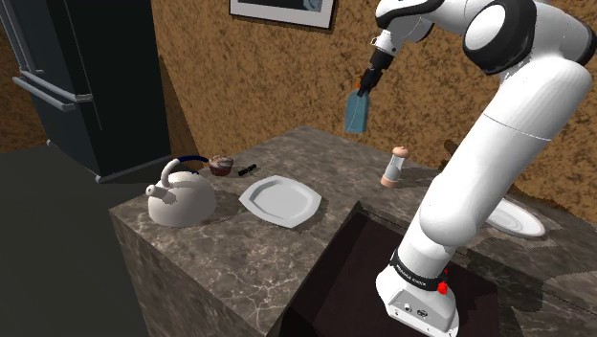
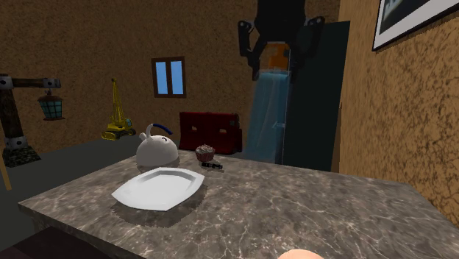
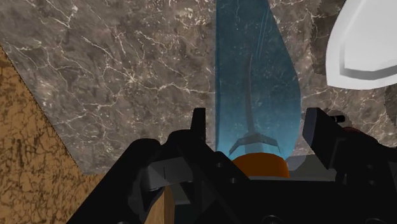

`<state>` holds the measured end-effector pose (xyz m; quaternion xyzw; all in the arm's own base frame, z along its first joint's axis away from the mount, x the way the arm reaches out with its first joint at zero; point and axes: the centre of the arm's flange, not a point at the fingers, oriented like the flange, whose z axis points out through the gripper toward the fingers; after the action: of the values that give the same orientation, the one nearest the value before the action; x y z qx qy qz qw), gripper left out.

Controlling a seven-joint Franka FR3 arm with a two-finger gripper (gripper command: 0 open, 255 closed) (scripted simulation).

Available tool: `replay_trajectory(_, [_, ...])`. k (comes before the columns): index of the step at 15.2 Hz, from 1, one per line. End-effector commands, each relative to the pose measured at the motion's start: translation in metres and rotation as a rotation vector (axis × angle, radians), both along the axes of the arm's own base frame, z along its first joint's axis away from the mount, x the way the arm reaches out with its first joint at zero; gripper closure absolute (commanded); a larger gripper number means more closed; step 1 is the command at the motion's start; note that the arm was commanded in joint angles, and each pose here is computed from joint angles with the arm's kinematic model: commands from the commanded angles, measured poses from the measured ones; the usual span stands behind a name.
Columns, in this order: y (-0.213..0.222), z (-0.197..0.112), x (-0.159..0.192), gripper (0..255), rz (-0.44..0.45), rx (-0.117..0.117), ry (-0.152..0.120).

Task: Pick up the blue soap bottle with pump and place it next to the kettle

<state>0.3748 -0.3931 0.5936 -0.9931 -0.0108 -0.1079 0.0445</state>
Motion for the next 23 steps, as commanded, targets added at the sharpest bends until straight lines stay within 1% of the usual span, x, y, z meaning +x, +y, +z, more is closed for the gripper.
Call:
replay_trajectory(1, [0.001, 0.011, 0.0, 255, 0.0, 0.0, 0.0])
replay_trajectory(15, [0.001, 0.084, 0.0, 255, 0.0, 0.0, 0.0])
replay_trajectory(23, [0.095, 0.084, 0.049, 255, 0.0, 0.0, 0.0])
